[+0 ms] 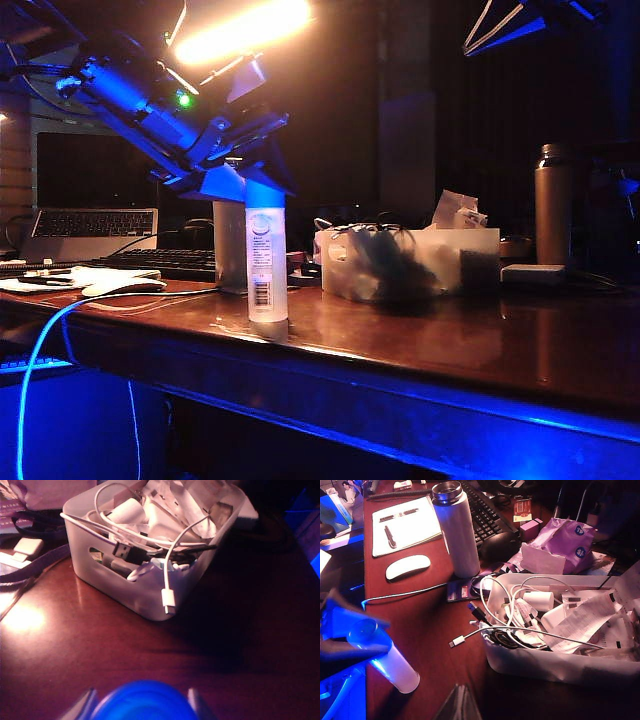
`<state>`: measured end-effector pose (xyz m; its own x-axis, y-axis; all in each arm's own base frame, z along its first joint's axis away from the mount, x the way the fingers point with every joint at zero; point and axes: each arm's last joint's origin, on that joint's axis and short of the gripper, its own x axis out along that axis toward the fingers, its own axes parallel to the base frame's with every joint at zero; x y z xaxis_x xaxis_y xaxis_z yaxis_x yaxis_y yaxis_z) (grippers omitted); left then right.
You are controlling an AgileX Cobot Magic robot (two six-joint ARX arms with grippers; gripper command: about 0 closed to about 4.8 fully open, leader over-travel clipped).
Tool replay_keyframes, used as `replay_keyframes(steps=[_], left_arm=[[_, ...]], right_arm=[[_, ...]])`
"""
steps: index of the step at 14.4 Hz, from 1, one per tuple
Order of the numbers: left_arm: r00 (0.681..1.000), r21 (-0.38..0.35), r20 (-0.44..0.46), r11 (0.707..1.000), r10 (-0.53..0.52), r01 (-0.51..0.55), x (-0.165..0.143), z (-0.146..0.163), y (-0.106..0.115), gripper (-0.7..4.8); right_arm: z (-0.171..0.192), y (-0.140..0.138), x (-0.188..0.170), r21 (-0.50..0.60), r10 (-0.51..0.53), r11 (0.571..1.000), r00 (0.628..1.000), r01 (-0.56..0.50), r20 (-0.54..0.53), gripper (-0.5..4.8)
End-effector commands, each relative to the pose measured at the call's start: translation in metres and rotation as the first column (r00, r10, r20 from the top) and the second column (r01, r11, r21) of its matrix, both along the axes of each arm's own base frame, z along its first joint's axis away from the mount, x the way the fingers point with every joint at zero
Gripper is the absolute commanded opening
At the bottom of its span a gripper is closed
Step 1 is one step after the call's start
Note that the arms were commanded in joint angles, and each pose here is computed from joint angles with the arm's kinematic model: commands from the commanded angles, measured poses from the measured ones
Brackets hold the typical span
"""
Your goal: Pick up the liquid glue and place it into the translucent box.
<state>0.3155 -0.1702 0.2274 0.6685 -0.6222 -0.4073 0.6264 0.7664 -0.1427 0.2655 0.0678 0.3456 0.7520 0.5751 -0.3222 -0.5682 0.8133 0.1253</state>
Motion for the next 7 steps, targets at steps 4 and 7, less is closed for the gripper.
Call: replay_keyframes(steps=[4,7], left_arm=[[0.999,-0.036,0.035,0.999,-0.039,0.040,0.001,0.006,-0.002,1.45],[0.997,-0.110,0.056,0.992,-0.056,0.062,0.007,0.026,-0.006,1.47]], right_arm=[[0.004,0.000,0.000,0.003,0.002,1.000,1.000,-0.002,0.028,-0.01],[0.004,0.000,-0.001,0.002,0.001,1.000,1.000,-0.002,0.026,-0.01]])
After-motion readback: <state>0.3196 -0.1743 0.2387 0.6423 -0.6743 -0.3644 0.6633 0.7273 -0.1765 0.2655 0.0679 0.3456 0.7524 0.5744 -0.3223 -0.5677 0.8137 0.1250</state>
